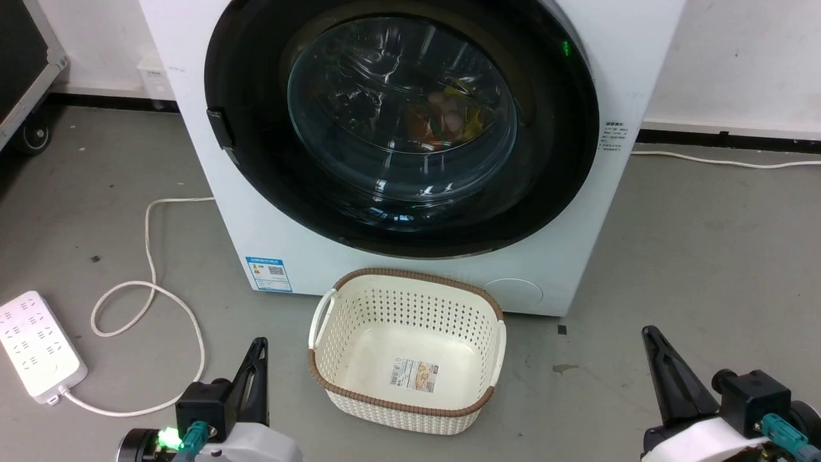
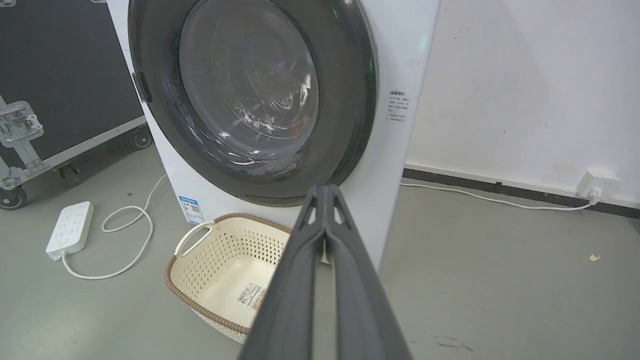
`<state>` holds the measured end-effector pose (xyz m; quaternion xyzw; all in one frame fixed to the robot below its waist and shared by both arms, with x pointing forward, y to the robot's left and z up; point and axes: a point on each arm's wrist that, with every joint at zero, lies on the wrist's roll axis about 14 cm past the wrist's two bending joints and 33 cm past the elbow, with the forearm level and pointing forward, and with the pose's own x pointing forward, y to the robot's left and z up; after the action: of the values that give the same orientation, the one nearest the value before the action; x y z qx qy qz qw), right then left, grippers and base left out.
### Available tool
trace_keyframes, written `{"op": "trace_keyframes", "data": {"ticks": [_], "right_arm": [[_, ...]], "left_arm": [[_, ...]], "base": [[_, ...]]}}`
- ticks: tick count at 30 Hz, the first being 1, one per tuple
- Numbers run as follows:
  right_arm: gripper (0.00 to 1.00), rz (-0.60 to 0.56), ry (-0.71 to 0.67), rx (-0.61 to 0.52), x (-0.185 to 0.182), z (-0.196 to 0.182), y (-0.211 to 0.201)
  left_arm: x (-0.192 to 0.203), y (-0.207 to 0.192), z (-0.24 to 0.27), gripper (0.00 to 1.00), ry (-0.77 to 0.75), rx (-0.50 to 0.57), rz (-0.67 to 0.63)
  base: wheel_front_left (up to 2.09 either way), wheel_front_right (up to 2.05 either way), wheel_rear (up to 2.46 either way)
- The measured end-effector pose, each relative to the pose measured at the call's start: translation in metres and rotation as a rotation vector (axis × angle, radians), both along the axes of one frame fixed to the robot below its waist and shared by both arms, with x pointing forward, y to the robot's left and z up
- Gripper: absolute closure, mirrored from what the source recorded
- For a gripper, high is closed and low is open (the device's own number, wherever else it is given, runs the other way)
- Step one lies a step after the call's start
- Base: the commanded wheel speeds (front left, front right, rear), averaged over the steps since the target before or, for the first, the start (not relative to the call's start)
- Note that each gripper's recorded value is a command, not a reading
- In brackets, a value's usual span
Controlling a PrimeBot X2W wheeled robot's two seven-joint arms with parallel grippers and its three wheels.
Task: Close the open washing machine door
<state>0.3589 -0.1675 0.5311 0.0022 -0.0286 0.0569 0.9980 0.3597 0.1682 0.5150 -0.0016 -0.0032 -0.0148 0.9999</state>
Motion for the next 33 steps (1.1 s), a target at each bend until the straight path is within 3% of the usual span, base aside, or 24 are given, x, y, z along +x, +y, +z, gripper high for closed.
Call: {"op": "trace_keyframes", "data": {"ticks": [33], "right_arm": [[1.0, 0.012, 0.061, -0.049, 0.0075, -0.0076, 0.0049]], "left_arm": [[0.008, 0.0081, 0.0054, 1.0, 0.019, 0.04, 0.026]], "base": [[0.0, 0.0, 0.0]]}}
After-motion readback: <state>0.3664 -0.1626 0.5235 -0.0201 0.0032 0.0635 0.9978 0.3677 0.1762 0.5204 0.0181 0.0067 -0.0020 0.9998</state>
